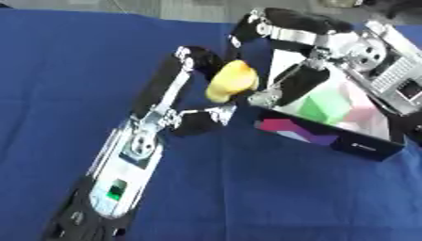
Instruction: Pick up the objects with one hand, pass them to the other hand, and then place them into the box on the other side of the table.
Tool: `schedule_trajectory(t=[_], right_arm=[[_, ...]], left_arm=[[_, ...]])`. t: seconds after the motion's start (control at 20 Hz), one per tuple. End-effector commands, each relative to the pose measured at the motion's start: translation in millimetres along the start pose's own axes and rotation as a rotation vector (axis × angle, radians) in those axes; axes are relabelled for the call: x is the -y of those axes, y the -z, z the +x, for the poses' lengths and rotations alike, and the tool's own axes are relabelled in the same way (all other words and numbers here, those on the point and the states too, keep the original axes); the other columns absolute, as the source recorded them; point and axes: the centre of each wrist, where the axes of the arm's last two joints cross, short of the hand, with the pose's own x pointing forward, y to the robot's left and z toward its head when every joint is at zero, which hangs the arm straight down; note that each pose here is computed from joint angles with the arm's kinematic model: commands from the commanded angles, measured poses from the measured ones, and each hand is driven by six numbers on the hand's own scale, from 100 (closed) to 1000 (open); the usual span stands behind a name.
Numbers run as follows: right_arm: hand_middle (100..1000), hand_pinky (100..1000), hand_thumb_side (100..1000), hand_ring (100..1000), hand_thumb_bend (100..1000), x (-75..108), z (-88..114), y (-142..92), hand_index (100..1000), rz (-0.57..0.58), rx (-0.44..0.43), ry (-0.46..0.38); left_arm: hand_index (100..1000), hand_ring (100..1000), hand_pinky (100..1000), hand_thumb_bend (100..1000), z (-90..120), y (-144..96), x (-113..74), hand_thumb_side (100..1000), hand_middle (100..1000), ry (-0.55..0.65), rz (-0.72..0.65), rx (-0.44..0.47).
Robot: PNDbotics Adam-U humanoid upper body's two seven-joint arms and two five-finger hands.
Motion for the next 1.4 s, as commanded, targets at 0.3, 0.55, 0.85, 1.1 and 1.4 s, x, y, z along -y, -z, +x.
schedule_trajectory(t=[0.3, 0.55, 0.85, 1.1, 1.4], right_arm=[[213, 731, 100, 601, 318, 6.2, 0.2, -4.8, 569, 0.013, 0.004, 0.035], [212, 729, 100, 601, 316, 7.4, 0.2, -5.5, 569, 0.004, 0.014, 0.054], [207, 726, 100, 599, 313, 10.1, 0.6, -6.0, 565, -0.024, 0.016, 0.071], [206, 726, 100, 599, 310, 11.4, 0.4, -7.2, 565, -0.041, 0.012, 0.076], [205, 725, 100, 600, 306, 14.7, -1.0, -12.3, 568, -0.077, 0.005, 0.092]], left_arm=[[618, 513, 709, 257, 9.2, 6.6, -5.9, 100, 461, 0.006, 0.044, 0.028], [778, 613, 762, 693, 3.1, 4.6, -4.9, 350, 593, 0.062, 0.062, -0.010], [800, 628, 765, 815, 1.2, 3.1, -4.5, 406, 609, 0.102, 0.092, -0.024], [812, 640, 770, 908, -0.7, 1.4, -3.6, 465, 620, 0.124, 0.077, -0.020], [810, 651, 775, 1000, -8.8, -5.2, -4.2, 574, 622, 0.154, 0.048, -0.032]])
